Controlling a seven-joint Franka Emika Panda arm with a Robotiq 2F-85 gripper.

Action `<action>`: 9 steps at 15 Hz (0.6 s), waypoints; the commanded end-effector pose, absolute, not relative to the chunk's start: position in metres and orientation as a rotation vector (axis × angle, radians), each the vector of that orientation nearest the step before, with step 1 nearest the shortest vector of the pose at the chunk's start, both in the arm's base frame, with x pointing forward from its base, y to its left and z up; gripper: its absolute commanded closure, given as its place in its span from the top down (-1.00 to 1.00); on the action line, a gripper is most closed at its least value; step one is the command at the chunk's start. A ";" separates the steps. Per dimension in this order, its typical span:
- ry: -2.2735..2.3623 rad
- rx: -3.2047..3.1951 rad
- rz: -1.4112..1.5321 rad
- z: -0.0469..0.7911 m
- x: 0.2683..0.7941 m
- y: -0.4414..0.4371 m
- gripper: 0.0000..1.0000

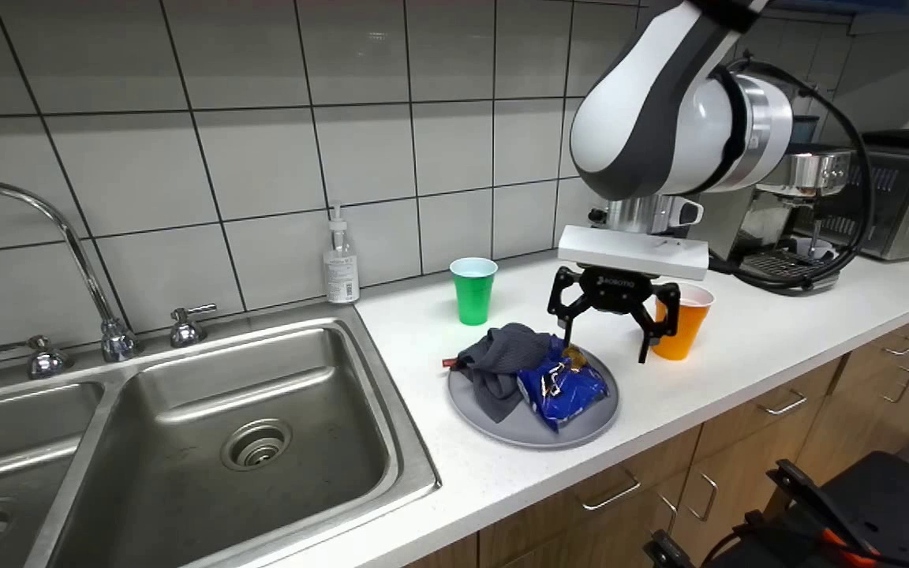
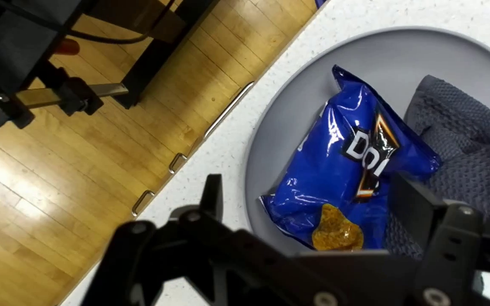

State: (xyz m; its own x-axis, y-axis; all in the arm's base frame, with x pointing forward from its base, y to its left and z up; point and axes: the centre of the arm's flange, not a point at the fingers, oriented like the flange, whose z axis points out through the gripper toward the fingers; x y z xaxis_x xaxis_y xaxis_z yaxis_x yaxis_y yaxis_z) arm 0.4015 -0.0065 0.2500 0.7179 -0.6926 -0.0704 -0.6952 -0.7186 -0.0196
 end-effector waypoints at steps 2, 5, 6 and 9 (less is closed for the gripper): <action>1.255 -2.808 0.074 0.227 0.428 0.000 1.00; 1.284 -2.798 0.075 0.216 0.436 0.000 1.00; 1.295 -2.796 0.079 0.213 0.438 0.000 1.00; 1.317 -2.798 0.096 0.203 0.444 0.000 1.00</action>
State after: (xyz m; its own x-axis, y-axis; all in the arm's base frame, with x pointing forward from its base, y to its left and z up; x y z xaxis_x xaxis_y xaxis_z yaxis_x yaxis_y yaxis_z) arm 0.4293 -0.0027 0.2126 0.6638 -0.7439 -0.0767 -0.7469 -0.6646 -0.0184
